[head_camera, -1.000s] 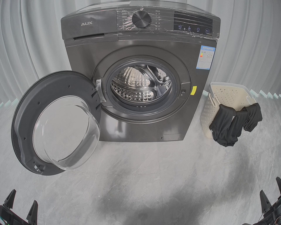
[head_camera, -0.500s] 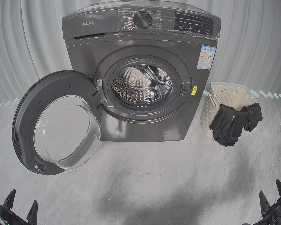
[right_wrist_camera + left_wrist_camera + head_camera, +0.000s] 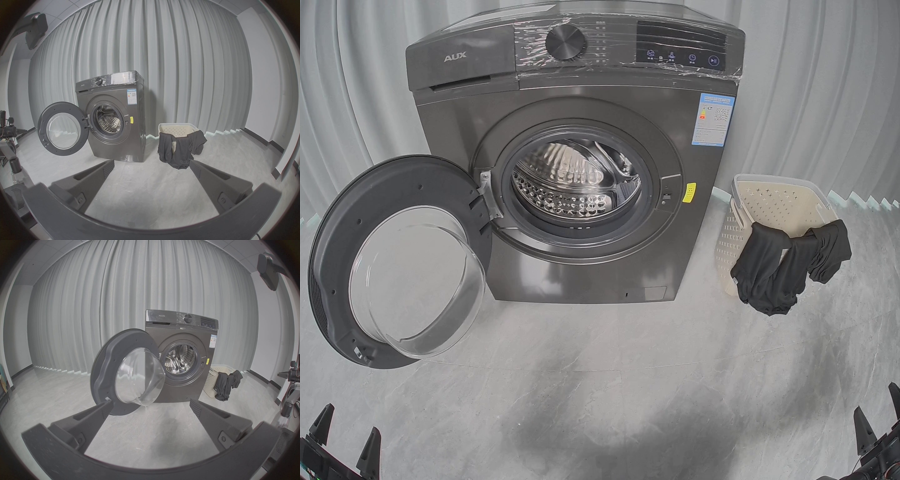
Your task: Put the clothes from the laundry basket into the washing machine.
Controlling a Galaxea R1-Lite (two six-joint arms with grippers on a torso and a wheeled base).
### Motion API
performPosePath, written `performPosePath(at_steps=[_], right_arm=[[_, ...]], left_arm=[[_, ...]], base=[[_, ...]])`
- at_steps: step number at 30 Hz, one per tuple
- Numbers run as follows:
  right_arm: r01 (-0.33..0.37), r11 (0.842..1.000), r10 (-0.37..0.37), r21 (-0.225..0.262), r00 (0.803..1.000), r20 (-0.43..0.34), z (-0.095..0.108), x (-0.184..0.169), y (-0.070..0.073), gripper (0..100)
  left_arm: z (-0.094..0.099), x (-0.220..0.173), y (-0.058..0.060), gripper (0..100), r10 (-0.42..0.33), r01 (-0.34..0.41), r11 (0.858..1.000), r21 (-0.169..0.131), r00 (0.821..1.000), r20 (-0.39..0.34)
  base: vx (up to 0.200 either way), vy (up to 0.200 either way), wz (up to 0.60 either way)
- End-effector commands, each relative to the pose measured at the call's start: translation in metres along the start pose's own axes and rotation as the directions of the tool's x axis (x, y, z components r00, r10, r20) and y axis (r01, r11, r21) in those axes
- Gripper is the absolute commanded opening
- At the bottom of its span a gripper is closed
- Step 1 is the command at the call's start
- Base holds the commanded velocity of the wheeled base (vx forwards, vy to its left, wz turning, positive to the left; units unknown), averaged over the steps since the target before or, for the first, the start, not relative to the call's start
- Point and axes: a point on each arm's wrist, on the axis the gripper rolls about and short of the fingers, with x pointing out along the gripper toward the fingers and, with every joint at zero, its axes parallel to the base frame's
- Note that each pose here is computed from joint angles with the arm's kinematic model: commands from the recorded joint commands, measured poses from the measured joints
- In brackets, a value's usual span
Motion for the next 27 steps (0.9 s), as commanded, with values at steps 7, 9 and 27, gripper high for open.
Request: performPosePath(at_steps=[7,9,27], right_arm=[[-0.001,1.0,0.001,0.001,1.0,-0.007,-0.0052,0.0005,0.0,100],[-0.001,1.0,0.001,0.001,1.0,-0.007,-0.0052,0.0005,0.0,100],[-0.001,1.0,0.001,0.001,1.0,-0.007,-0.0052,0.0005,0.0,100]], left_arm=[[-0.0048,0.0001,0.0002,100,0.0,0.0,1.0,-0.002,1.0,-0.002],[-0.0048,0.0001,0.0002,100,0.0,0.0,1.0,-0.002,1.0,-0.002],[-0.0048,0.0,0.0002,100,0.002,-0.002,1.0,-0.002,1.0,0.0]], base=[[0.0,-0.2,0.0],[0.0,-0.2,0.0],[0.0,-0.1,0.0]])
